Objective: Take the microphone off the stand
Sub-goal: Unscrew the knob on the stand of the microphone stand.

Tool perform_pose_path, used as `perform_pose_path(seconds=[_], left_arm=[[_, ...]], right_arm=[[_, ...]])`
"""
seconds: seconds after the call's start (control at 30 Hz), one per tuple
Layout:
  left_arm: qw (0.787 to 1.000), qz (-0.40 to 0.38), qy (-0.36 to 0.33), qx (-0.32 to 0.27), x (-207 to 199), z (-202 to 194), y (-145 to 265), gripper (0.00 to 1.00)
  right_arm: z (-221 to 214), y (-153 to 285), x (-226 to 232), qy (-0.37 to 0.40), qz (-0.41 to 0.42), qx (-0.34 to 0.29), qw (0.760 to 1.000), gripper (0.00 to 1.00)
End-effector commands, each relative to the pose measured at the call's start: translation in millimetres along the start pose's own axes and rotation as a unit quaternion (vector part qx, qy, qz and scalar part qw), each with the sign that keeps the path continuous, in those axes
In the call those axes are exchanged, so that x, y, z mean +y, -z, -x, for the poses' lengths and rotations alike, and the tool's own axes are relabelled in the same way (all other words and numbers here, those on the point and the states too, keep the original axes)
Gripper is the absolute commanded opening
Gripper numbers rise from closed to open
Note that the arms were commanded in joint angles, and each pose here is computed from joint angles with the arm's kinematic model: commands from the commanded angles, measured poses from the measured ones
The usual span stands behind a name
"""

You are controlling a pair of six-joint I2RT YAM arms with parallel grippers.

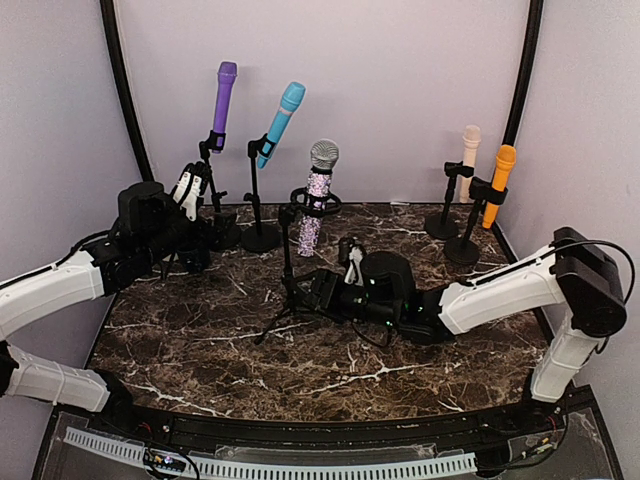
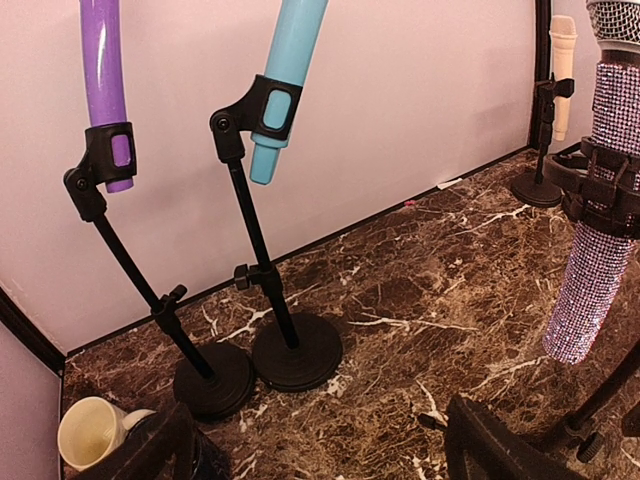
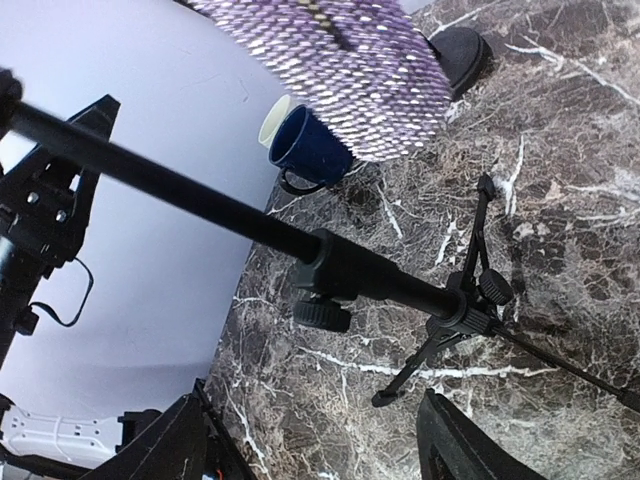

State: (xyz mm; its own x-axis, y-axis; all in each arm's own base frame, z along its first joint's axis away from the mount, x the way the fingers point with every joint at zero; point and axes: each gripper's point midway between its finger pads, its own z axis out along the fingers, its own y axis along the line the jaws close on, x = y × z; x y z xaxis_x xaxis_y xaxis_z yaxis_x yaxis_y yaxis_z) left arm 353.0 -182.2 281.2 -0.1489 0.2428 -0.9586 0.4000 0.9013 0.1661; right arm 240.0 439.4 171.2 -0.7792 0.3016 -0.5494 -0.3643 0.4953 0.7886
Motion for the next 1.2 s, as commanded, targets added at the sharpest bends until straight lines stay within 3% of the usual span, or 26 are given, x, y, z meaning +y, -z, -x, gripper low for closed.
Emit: perform_pose_path(seconds=[0.0,1.17], left_arm=[[1.000,0.005,-0.006,-0.018,3,10,7,0.89],[1.000,0.007,-0.008,-0.025,4,15,11,0.89]], right_arm=[[0,-14,11,-0.069,0.046,0.019,0.996,0.71],[10,-51,0,-0.070,0.012,0.009,0.997,0.34]])
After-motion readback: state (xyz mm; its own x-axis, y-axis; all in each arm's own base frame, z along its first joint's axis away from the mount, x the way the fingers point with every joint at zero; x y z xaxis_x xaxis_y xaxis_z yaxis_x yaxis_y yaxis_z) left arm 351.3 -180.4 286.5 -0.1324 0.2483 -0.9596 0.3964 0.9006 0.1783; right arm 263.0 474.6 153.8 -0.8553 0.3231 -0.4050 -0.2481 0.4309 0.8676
